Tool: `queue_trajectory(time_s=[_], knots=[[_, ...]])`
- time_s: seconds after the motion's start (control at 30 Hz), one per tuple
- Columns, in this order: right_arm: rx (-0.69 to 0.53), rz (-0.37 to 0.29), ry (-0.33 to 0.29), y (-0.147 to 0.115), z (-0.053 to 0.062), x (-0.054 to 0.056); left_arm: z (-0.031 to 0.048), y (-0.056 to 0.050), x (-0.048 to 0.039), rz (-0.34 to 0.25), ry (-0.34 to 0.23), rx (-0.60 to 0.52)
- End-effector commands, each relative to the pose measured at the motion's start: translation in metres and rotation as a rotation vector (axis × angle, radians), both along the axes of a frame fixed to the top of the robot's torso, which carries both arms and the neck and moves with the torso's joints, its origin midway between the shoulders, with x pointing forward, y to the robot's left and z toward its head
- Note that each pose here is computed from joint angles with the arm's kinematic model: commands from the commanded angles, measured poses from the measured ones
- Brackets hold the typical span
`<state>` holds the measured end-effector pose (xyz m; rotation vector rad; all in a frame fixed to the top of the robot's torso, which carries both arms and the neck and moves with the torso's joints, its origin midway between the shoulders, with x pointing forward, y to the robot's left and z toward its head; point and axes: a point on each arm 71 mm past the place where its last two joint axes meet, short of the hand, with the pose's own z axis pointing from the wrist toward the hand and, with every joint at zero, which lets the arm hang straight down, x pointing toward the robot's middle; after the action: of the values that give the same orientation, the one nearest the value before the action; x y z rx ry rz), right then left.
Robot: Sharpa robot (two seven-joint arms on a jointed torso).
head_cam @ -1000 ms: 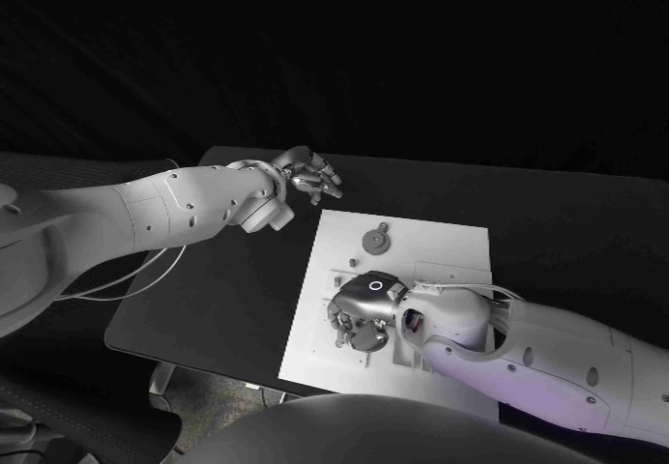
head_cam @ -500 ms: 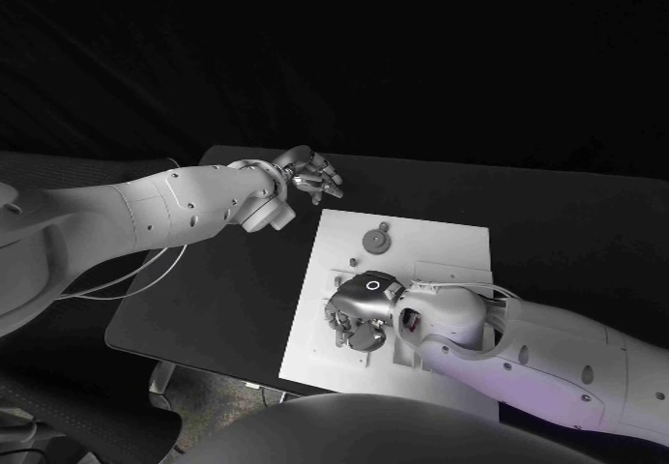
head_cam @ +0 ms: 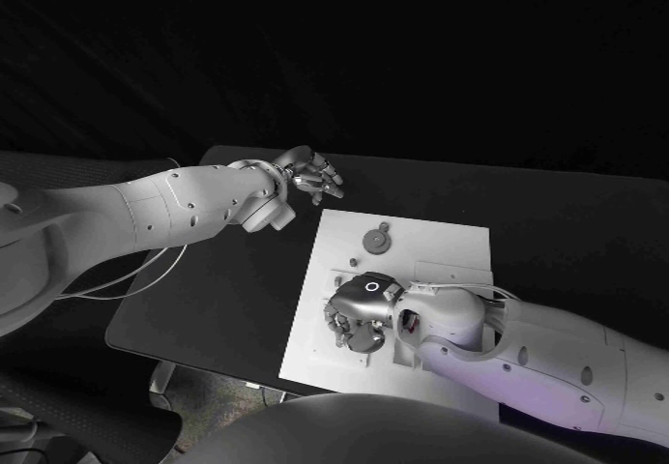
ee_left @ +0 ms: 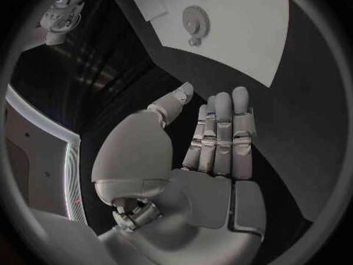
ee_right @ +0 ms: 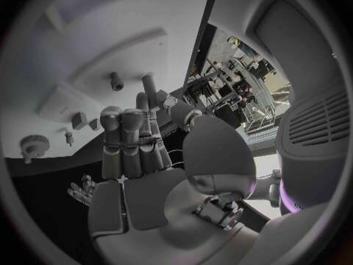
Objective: Assemble the parts on the task board
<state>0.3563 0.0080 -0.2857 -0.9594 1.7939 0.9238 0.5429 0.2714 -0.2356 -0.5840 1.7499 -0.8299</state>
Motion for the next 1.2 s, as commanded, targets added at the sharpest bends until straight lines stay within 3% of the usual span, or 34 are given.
queue_trajectory(time_s=[0.03,0.5,1.2], knots=[[-0.04,0.02,0.02,-0.0009,-0.0055,-0.0036,0.0008,-0.0024,-0.0001,-0.015,0.002,-0.004],[-0.075,0.039,0.017,-0.001,-0.0138,-0.0082,0.0008,-0.0018,-0.0002,-0.014,0.002,-0.003],[-0.055,0.036,0.024,-0.0031,-0.0132,-0.0085,0.0009,-0.0003,-0.0002,-0.012,0.001,0.0]])
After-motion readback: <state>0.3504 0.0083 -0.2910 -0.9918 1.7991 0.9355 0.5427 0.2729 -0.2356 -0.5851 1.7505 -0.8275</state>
